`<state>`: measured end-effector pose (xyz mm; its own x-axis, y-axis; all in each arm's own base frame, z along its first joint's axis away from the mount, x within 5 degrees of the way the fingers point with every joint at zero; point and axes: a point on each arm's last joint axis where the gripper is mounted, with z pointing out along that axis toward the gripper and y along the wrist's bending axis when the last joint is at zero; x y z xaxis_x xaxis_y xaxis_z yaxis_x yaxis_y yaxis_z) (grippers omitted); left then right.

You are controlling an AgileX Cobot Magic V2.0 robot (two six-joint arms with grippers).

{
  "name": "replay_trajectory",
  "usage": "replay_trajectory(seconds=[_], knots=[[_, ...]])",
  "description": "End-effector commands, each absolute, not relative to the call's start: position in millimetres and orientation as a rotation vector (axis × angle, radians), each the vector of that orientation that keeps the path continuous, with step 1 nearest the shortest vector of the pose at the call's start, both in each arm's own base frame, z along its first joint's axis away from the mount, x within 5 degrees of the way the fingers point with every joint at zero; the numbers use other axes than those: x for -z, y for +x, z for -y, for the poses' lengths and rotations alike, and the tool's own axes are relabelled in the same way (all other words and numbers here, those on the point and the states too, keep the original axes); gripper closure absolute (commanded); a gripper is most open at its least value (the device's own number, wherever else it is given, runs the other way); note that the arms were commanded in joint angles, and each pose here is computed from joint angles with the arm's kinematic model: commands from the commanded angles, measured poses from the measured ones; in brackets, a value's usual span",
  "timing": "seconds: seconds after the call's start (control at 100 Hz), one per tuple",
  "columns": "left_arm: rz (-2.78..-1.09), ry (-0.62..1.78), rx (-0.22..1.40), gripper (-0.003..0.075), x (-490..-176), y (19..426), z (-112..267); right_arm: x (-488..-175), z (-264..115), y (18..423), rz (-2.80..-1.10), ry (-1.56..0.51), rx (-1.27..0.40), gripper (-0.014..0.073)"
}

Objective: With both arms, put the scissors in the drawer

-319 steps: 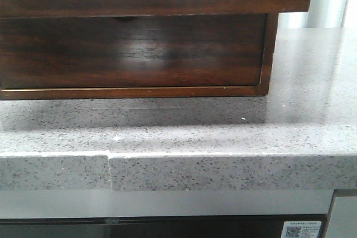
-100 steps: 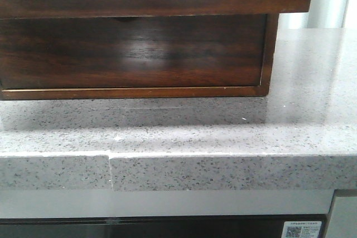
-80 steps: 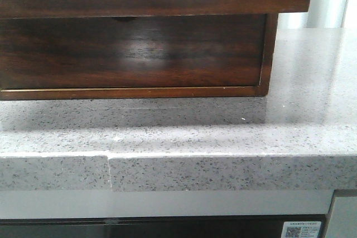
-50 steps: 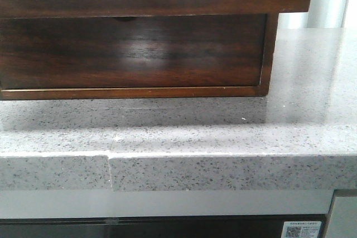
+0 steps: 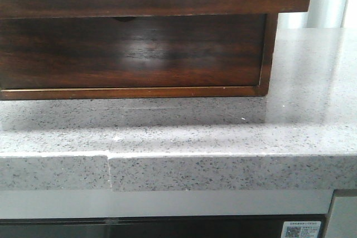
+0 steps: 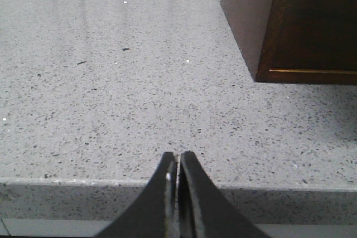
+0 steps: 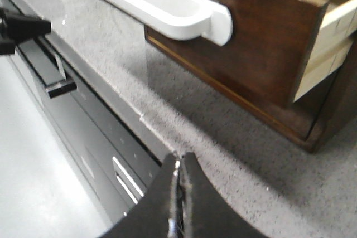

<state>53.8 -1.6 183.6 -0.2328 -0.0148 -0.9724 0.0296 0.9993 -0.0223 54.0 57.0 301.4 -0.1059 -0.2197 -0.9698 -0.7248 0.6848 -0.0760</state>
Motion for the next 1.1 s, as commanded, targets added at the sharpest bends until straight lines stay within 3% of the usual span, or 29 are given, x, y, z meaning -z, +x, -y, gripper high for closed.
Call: replay_trajectory(seconds=[0.0, 0.64, 0.94, 1.09], knots=[[-1.721, 0.002, 0.052, 0.0742, -185.3, 53.8, 1.7, -319.9, -55.9, 55.8, -1.564, -0.695, -0.529, 0.0656], [-1.721, 0.002, 0.052, 0.0742, -185.3, 53.8, 1.7, -319.7, -54.9, 58.6, -1.541, -0.657, -0.513, 0.0656], [-1.721, 0.002, 0.052, 0.0742, -185.3, 53.8, 1.7, -301.7, -37.2, 76.6, -1.207, -0.302, -0.359, 0.0656], [-1.721, 0.002, 0.052, 0.0742, -185.3, 53.8, 1.7, -289.0, -33.7, 73.8, -1.079, -0.280, -0.313, 0.0656]])
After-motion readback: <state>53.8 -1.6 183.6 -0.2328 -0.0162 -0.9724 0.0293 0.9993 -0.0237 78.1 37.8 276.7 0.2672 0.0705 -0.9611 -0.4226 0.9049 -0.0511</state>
